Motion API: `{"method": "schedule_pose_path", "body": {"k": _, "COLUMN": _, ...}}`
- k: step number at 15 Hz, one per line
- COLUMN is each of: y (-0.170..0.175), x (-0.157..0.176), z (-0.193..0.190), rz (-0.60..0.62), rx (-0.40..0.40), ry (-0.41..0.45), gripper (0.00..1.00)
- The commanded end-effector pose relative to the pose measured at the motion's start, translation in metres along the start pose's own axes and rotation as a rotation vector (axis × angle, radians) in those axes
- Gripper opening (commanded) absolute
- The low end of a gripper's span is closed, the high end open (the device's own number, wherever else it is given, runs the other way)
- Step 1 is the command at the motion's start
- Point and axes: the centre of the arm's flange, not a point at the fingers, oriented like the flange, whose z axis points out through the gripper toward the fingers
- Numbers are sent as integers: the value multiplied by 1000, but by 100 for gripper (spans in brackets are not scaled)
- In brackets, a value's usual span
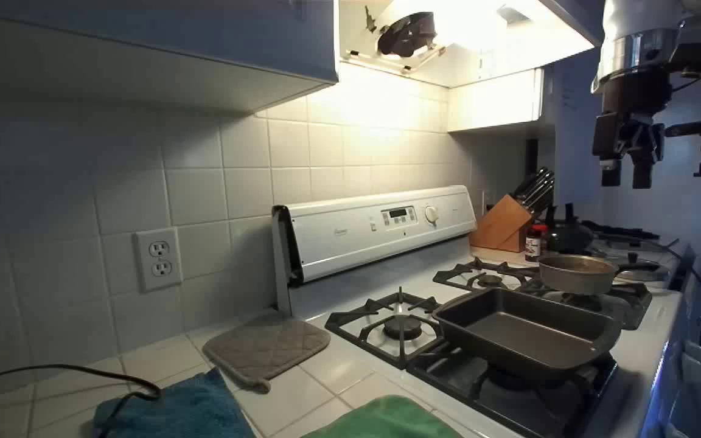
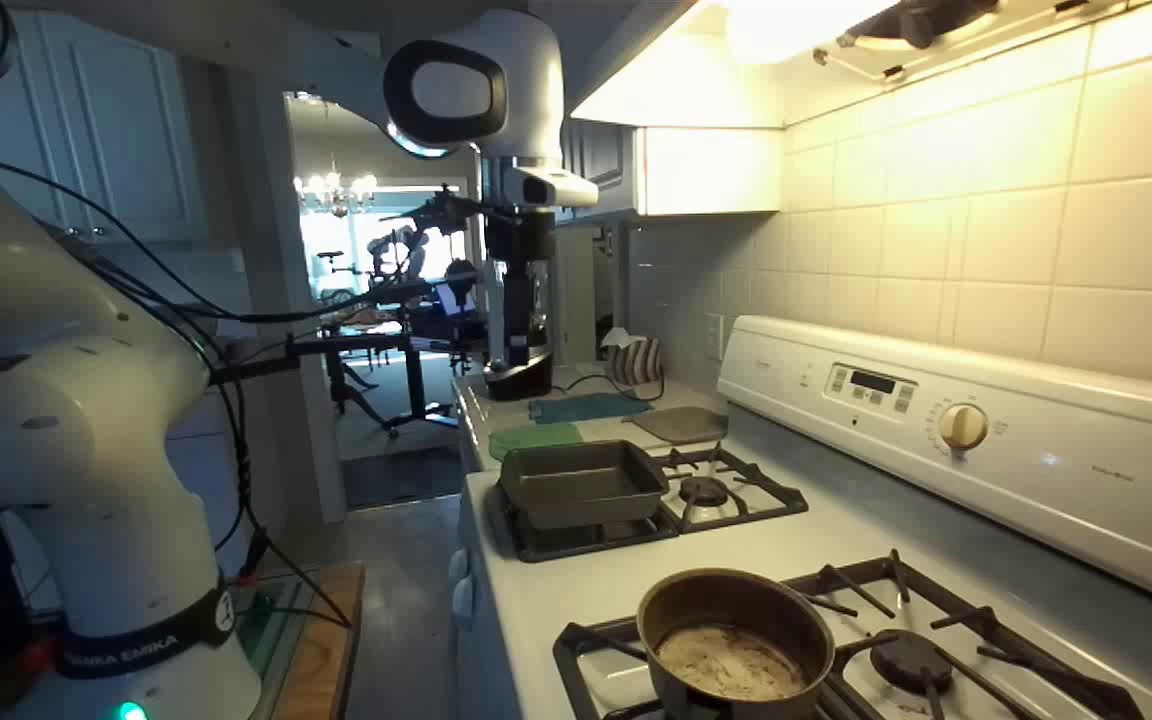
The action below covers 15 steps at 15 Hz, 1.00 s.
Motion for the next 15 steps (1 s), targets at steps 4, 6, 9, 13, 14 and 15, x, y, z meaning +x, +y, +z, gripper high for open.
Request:
{"method": "schedule_pose_path", "body": {"k": 4, "y": 0, "x": 0, "z": 0, "rz": 0, "rx": 0, "ry": 0, "gripper": 100}}
{"method": "schedule_pose_path", "body": {"k": 6, "y": 0, "x": 0, "z": 0, "rz": 0, "rx": 0, "ry": 0, "gripper": 100}}
{"method": "schedule_pose_path", "body": {"k": 9, "y": 0, "x": 0, "z": 0, "rz": 0, "rx": 0, "ry": 0, "gripper": 100}}
{"method": "schedule_pose_path", "body": {"k": 13, "y": 14, "x": 18, "z": 2, "rz": 58, "rx": -9, "ry": 33, "gripper": 100}}
{"method": "schedule_pose_path", "body": {"k": 14, "y": 24, "x": 24, "z": 1, "rz": 75, "rx": -1, "ry": 61, "gripper": 100}}
{"method": "schedule_pose_path", "body": {"k": 15, "y": 33, "x": 30, "z": -1, "rz": 104, "rx": 4, "ry": 87, "gripper": 100}}
